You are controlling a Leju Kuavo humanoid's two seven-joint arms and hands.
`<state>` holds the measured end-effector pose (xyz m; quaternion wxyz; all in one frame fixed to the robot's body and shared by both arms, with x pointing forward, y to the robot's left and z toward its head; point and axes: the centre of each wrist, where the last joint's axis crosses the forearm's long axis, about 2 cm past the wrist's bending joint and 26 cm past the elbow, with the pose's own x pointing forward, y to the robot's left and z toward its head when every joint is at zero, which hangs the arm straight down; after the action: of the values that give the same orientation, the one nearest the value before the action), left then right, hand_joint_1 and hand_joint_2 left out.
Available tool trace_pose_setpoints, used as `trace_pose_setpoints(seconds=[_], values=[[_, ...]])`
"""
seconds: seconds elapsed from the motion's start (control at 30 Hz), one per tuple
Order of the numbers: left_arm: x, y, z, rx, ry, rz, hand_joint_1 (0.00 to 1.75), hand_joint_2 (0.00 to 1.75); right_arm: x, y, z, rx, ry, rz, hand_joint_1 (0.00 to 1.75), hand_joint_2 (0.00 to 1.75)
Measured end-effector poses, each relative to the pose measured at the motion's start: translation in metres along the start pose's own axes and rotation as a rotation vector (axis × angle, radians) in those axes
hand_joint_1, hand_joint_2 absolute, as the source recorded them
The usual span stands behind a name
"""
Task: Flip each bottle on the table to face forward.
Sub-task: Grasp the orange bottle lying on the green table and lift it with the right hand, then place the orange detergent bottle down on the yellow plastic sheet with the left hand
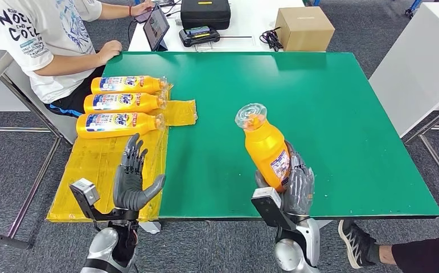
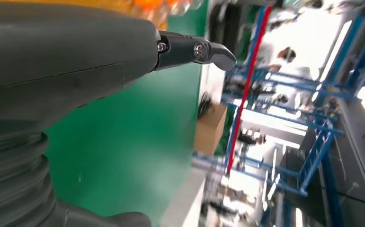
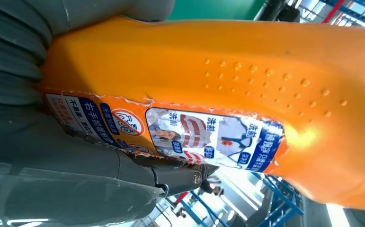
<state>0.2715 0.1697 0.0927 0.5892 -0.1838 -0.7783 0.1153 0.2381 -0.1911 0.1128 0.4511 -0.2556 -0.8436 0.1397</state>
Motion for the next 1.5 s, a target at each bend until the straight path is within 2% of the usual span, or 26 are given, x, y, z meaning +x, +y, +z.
trace_pose_setpoints(seconds=[0.1,0.33,0.7,0.93,1.5], values=[[-0.003,-0.010,0.001,-0.072,0.060,0.083,0.00,1.75,0.000,0.011,0.006,0.056,-0.005,-0.036,1.75,1.75],[-0.009,-0.034,-0.001,-0.193,0.137,0.171,0.00,1.75,0.015,0.061,0.029,0.230,-0.028,-0.129,1.75,1.75],[-0.014,-0.045,0.000,-0.292,0.192,0.209,0.00,1.75,0.029,0.099,0.037,0.378,-0.037,-0.198,1.75,1.75],[-0.014,-0.044,-0.002,-0.306,0.196,0.199,0.00,1.75,0.035,0.111,0.035,0.423,-0.035,-0.222,1.75,1.75],[-0.016,-0.037,-0.001,-0.324,0.214,0.122,0.00,1.75,0.039,0.121,0.034,0.488,-0.033,-0.232,1.75,1.75]])
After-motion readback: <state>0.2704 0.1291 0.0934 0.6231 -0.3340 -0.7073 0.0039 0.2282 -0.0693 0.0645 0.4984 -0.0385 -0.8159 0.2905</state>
